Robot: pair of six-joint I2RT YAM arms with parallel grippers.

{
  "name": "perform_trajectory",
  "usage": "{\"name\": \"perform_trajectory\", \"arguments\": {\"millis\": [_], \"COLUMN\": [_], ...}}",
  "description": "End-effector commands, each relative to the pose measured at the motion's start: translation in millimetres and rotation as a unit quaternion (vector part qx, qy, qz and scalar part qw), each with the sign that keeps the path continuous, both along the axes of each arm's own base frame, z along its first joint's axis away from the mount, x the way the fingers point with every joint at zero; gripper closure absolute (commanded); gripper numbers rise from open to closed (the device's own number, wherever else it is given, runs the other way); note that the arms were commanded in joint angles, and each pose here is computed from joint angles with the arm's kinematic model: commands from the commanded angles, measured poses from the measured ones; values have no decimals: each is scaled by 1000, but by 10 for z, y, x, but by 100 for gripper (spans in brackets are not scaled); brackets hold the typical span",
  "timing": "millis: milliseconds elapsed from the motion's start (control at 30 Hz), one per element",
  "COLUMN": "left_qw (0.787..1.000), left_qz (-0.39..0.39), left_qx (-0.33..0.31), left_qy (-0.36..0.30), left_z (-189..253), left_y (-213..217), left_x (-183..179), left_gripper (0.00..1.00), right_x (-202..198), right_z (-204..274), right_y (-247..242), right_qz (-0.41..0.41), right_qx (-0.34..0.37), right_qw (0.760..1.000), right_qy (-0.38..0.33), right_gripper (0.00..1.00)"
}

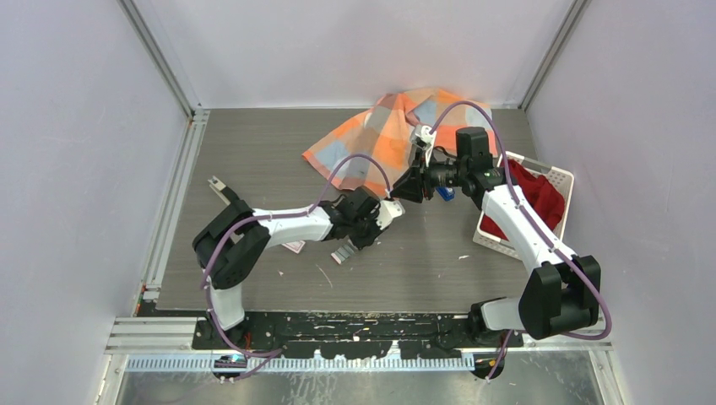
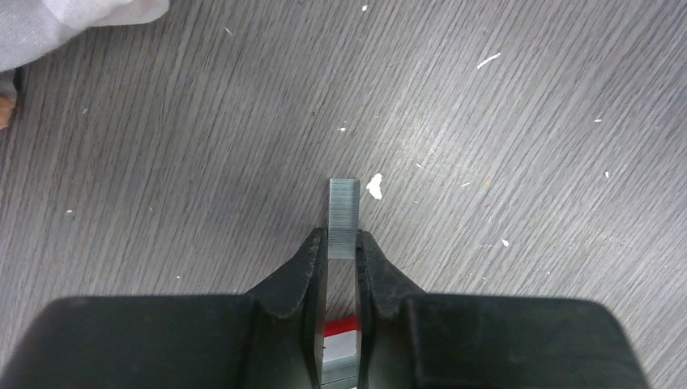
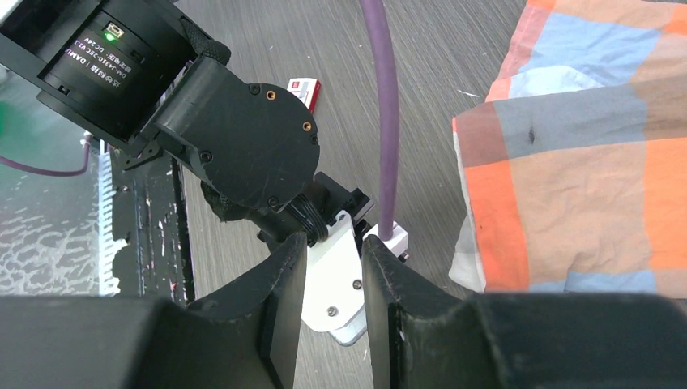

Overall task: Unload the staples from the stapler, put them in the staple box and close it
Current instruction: Pick up the staple from the center of the board.

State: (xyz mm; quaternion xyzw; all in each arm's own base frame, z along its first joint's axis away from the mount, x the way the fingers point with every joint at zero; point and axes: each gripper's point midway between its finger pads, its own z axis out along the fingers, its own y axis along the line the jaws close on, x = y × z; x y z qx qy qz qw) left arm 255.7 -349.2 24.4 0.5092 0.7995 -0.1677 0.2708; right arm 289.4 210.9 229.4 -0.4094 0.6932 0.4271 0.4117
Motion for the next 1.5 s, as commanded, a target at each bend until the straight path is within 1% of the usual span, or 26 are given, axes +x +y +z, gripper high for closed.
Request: {"name": "perform_trajectory", "arguments": {"millis": [0,67,167,467,600,733,867,1000,1033,1267,1467], "left_qw": [1000,1000,999,992,985,975,960,946,940,899,873], "left_qz": [6,13,29,64,79,91,99,108,108,122,112], "left_qx": [9,0,-21,-108,-154,-200,-261,-305,-323,-413,-464], "left_qy": [-3,-6,-14,-12,-12,0,12,30,31,79,104], "left_z": [1,48,177,614,832,1012,1268,1398,1509,1733,1886], "left_y": [15,11,-12,-59,-29,28,83,192,235,453,486], "left_x": [11,12,34,-59,-137,-236,-320,-382,-391,-387,-430], "left_gripper": [89,93,96,98,100,100,100,100,100,100,100], "right_x": [-8,-17,-28,-51,-71,-90,-116,-145,-152,-187,-235], "right_z": [194,207,223,249,244,248,241,226,224,188,136], "right_y": [9,12,14,19,30,46,63,78,85,136,212], "right_qz": [8,9,10,12,16,21,25,31,33,42,53], "right_qx": [17,19,21,26,32,39,50,59,61,68,74], "right_qw": [999,999,999,999,999,999,998,998,998,997,996], "right_qy": [-36,-36,-37,-39,-35,-29,-21,-11,-9,2,17], "right_gripper": [63,63,63,63,63,63,63,62,62,62,62]}}
